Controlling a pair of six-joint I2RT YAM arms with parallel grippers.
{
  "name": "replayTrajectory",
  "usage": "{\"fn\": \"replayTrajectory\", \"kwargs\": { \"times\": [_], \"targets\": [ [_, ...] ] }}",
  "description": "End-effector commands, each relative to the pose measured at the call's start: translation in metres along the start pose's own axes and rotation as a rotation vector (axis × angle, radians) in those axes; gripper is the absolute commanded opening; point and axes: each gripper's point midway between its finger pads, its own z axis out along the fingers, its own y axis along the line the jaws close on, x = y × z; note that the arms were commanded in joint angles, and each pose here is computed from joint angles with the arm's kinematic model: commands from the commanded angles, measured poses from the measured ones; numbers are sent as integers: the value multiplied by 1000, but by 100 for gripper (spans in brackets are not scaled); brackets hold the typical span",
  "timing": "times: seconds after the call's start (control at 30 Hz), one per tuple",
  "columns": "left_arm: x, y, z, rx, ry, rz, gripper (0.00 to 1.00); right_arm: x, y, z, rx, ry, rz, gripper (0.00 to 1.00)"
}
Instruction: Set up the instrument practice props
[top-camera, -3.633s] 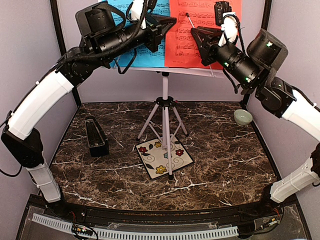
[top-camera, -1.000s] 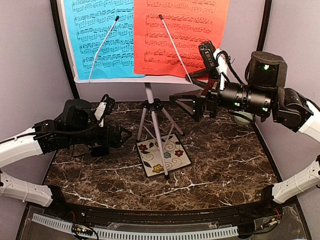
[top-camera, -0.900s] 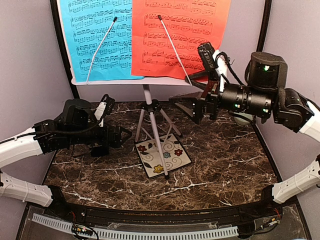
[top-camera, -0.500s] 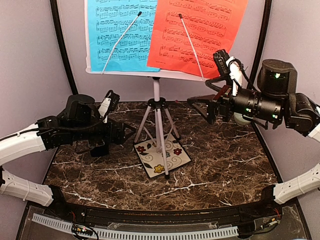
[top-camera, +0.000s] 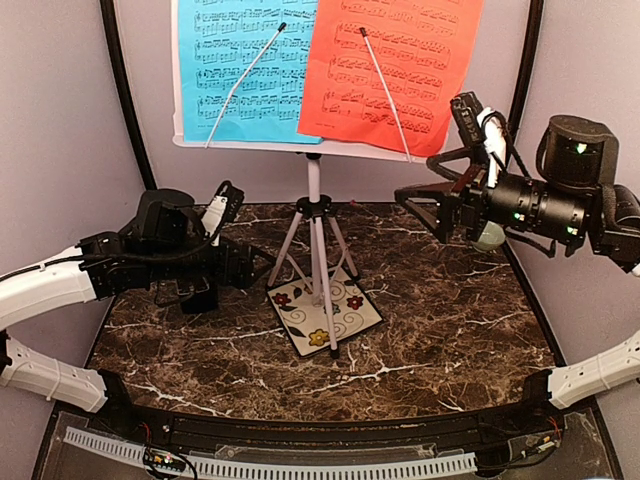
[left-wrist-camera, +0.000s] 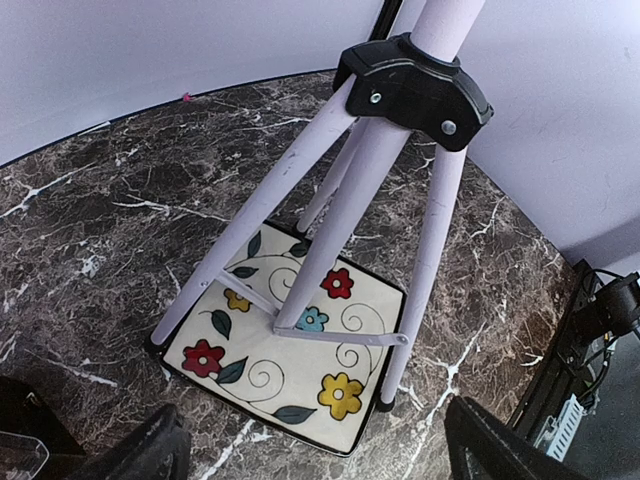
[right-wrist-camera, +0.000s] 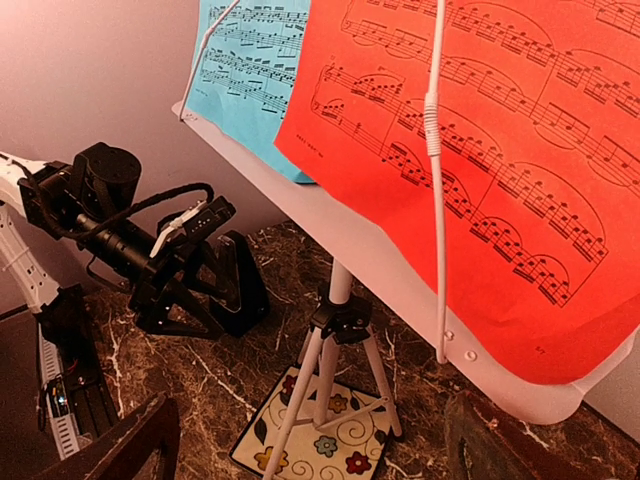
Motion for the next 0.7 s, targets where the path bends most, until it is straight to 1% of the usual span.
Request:
{"fn": "replayTrajectory", "kwargs": {
  "times": [0.0,0.1,0.2,0.37,0.5,0.53,0.57,0.67],
  "targets": [
    [-5,0,2,16,-24,-9,91,-13,11,-15,-90,-28,35,91],
    [-2,10,2,5,-18,-47,90,-1,21,-15,-141,15,44,88],
    [5,19,3,2,-8,-73,89,22,34,-12,-192,74,65,85],
    [20,22,18,18,39,-58,84,62,49,-10,-252,122,137,81],
    [30,25,31,44,49,-7,82,106,52,-1,-240,167,213,77],
    [30,26,35,51,38,13,81,113,51,5,-224,154,241,76],
    [34,29,38,52,43,27,81,128,51,10,-209,169,257,76],
    [33,39,49,57,9,61,79,157,45,32,-134,170,298,74]
  ]
}}
